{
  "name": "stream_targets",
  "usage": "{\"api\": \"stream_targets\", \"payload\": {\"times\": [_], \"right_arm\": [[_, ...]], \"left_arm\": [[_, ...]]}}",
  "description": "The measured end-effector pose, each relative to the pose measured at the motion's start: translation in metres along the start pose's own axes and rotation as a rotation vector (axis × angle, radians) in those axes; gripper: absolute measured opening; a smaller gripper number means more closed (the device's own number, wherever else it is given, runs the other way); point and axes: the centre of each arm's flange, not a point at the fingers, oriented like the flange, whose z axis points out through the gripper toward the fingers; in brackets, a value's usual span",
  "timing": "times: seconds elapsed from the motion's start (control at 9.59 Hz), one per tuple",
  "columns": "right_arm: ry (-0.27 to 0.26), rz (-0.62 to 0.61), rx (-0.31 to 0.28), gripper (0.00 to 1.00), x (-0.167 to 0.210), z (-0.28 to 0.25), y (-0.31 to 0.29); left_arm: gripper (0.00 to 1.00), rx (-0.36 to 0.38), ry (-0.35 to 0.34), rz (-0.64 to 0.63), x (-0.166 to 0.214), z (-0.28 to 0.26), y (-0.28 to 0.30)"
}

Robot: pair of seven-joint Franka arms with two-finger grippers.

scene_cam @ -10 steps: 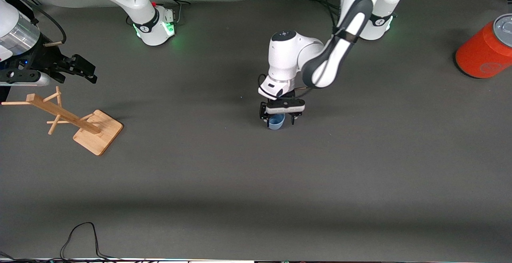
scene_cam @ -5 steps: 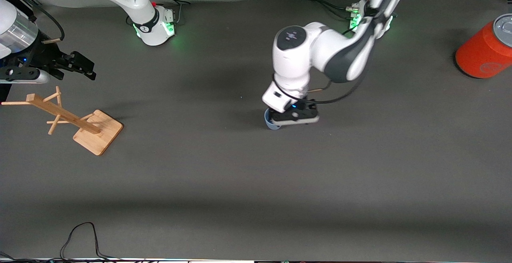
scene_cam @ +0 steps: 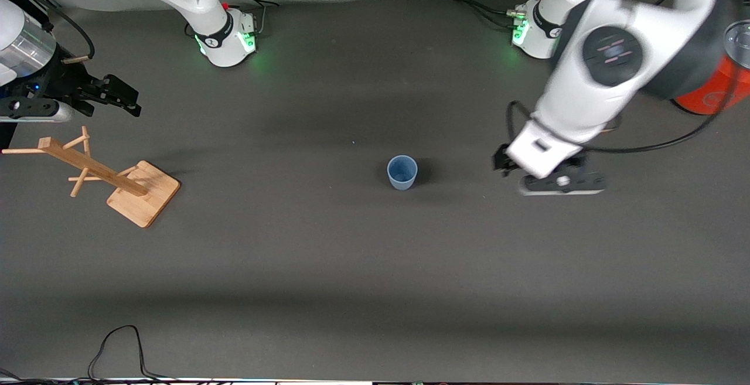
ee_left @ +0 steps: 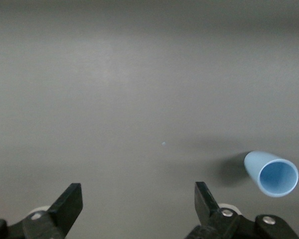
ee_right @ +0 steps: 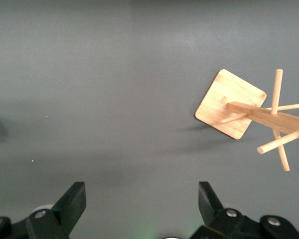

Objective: Rotate and upright cup with both arms

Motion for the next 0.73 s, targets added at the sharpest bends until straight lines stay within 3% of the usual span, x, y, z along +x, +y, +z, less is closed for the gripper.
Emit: {"api": "stream_targets", "payload": {"times": [0.42,0.73], "right_arm": [[0.001,-0.012,0.007,1.0,-0.002,-0.009,-0.008],[-0.005,-0.013,0.006,1.0,0.0,-0.007,-0.008]], "left_arm": [[1.0,-0.026,-0.011,-0.003,-0.042,-0.02,-0.146],[1.0,-0.029,-0.02,-0.046,-0.063,-0.025,-0.201]]}}
